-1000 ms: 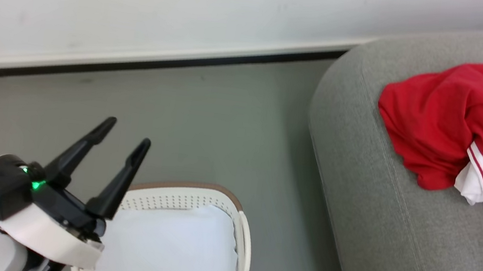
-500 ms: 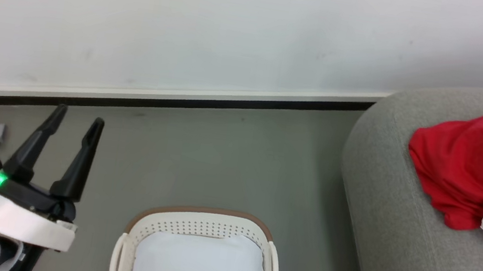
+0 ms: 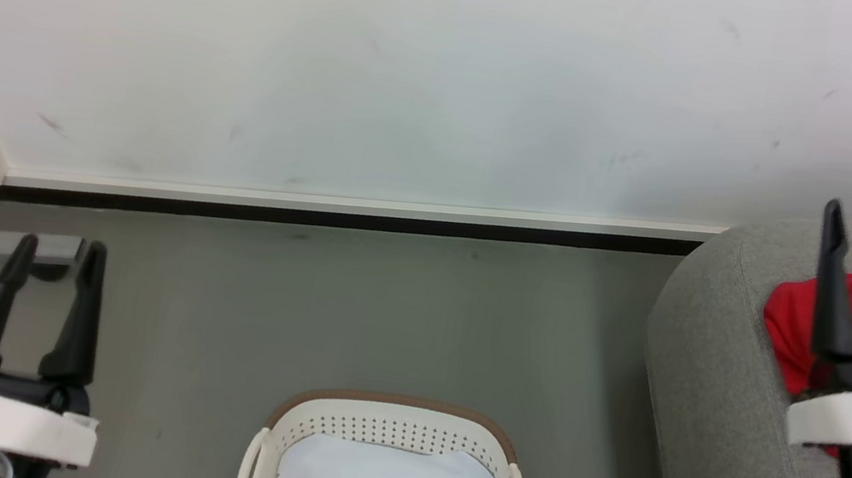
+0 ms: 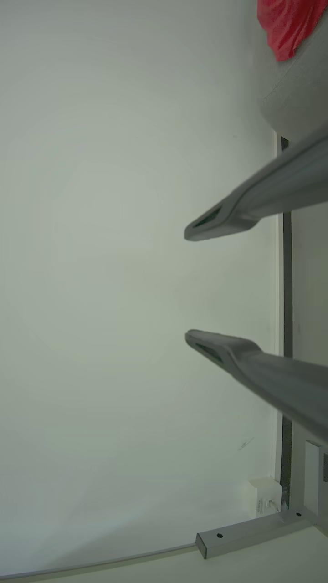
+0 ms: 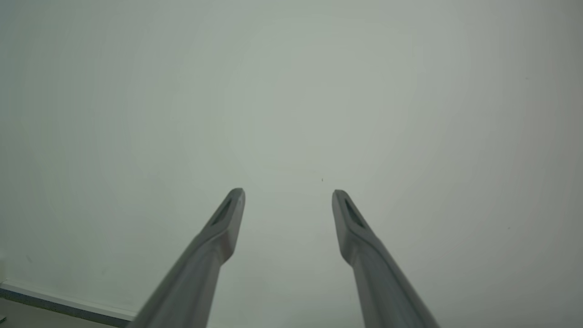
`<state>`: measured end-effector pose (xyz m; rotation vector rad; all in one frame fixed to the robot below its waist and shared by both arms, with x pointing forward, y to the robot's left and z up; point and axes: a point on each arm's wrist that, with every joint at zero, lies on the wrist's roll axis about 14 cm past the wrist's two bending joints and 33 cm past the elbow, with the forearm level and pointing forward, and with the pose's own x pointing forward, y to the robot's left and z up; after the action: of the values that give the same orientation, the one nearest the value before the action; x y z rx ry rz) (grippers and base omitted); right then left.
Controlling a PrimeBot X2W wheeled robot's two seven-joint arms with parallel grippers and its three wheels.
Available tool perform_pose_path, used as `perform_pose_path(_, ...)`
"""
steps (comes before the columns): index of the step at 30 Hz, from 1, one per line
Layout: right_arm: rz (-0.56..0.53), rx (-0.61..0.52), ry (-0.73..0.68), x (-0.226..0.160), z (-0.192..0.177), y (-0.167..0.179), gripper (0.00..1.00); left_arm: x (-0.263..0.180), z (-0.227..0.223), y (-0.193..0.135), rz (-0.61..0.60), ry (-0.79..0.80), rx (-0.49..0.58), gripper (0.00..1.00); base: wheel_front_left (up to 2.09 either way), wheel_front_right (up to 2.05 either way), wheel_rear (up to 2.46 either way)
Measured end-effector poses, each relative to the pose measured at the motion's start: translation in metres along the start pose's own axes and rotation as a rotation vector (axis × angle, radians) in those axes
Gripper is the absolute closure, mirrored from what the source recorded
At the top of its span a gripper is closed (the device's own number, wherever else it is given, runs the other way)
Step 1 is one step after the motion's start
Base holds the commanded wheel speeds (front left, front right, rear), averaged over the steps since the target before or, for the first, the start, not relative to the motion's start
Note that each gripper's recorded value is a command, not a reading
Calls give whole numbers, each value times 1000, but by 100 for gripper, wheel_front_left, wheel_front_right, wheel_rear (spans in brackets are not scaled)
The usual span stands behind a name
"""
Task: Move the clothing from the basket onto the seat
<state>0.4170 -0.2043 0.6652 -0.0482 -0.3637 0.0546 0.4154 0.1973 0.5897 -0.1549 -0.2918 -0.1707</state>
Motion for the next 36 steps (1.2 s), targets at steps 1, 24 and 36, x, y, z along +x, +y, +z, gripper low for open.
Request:
perform_pose_path(1,4,8,-8,-2,-3,4,0,-4,-1,4,21,3,3,0,0,0,0)
perform_pose_path(24,134,249,187,-69,-102,88,0,-49,-34,4,88,103,8,0,0,0,0)
perform_pose_path(36,136,259,175,-70,-97,89,0,-50,-38,1,75,120,8,0,0,0,0)
